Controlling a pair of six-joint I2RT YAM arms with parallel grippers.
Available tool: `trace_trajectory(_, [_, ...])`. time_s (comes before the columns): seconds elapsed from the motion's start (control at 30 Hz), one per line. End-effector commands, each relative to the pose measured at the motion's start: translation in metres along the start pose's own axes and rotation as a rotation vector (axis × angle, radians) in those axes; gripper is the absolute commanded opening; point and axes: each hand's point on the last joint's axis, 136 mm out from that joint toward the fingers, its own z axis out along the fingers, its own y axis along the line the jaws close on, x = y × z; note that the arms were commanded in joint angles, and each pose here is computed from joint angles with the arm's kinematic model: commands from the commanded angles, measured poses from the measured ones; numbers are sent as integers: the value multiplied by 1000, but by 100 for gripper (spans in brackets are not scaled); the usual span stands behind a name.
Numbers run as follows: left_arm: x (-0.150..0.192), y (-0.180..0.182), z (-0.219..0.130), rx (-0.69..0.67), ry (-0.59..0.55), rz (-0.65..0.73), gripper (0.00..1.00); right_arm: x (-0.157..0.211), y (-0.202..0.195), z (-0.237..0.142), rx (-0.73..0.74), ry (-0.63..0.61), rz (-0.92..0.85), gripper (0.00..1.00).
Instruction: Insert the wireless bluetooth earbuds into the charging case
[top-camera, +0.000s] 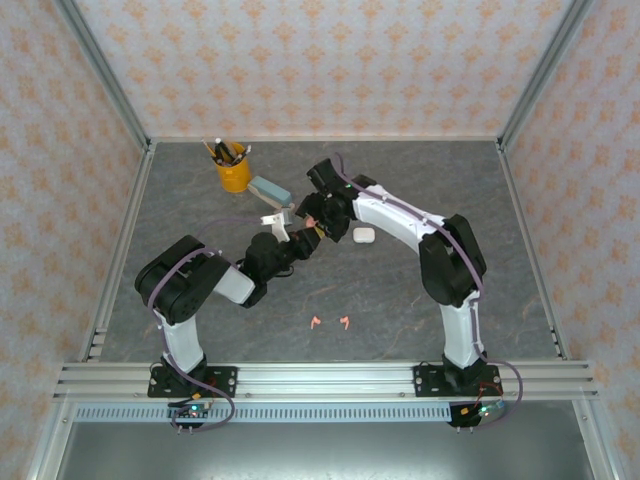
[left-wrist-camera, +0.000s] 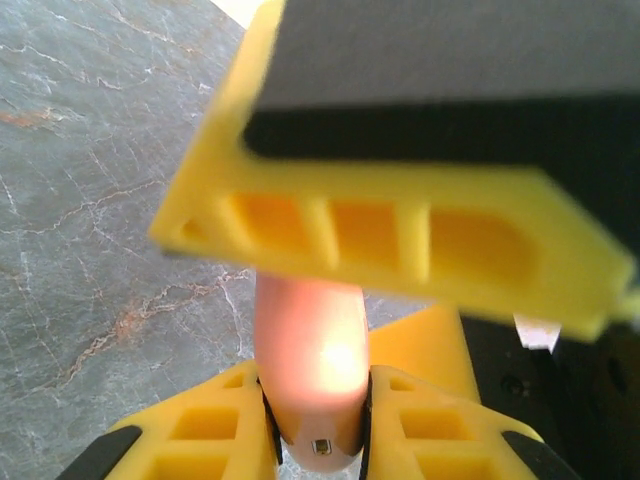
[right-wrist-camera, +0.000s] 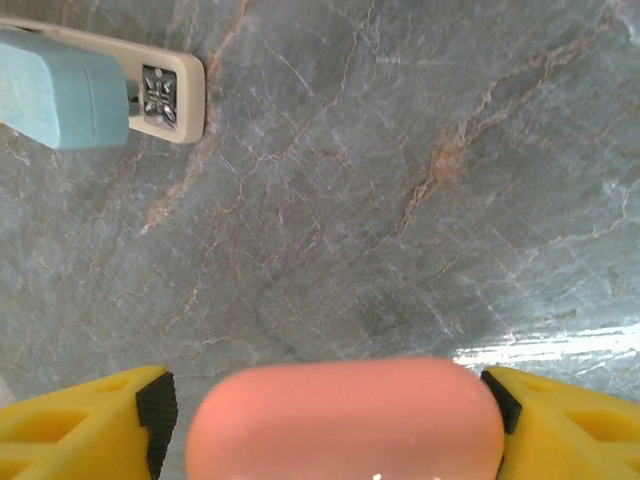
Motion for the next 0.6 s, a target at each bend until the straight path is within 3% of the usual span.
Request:
trace_trajectory(0.0, [0, -14, -2, 30, 29, 44, 8, -25, 5, -42, -73, -64, 21, 80])
trace_trajectory(0.17, [4, -22, -12, 27, 82, 86, 5, -40, -15, -71, -75, -117, -6, 81])
trace_trajectory(0.33, [8, -34, -24, 25, 170, 161, 3, -41, -42, -77, -78, -144, -94, 81])
trace_trajectory(0.57, [5, -49, -44, 76, 281, 206, 0, -20, -52, -87, -247, -189, -314, 81])
